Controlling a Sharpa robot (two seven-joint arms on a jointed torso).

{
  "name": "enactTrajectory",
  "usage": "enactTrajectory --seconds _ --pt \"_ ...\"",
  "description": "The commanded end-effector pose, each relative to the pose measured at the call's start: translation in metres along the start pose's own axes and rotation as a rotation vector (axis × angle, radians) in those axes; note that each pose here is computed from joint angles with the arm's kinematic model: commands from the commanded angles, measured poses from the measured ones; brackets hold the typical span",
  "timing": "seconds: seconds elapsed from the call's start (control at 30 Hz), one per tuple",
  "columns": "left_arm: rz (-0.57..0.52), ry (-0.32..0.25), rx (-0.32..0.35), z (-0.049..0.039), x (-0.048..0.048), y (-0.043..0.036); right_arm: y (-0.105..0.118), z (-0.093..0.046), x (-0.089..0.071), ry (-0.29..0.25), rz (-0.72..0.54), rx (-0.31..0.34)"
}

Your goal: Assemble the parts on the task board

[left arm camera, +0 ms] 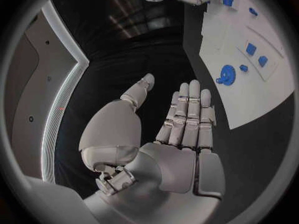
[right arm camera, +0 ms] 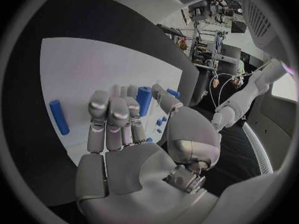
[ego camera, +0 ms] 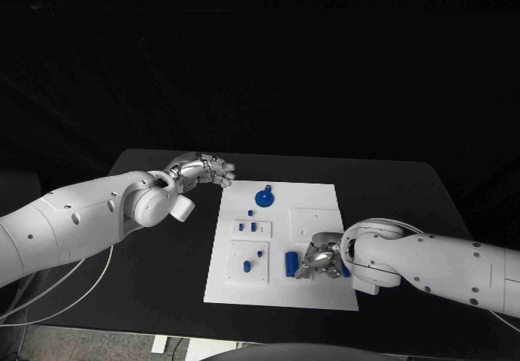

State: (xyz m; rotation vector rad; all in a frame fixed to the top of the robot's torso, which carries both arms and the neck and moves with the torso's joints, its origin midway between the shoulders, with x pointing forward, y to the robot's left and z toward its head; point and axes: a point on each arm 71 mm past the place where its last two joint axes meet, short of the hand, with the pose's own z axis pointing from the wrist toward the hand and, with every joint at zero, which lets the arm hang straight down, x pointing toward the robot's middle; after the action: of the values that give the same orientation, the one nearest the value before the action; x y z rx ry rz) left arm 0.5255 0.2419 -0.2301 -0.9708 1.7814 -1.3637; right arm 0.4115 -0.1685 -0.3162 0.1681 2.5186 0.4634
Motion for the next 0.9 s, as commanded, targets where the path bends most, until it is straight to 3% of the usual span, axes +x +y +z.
enactTrajectory --seconds 0.03,0.9 --pt "-0.001 0.014 0.006 0.0007 0.0019 -0.0011 0.0016 0.0003 -0.0006 -0.022 -0.014 -0.005" --pt "-0.001 0.014 0.002 0.0004 0.0012 -0.0007 0.0056 0.0055 0.0010 -0.067 -0.069 0.002"
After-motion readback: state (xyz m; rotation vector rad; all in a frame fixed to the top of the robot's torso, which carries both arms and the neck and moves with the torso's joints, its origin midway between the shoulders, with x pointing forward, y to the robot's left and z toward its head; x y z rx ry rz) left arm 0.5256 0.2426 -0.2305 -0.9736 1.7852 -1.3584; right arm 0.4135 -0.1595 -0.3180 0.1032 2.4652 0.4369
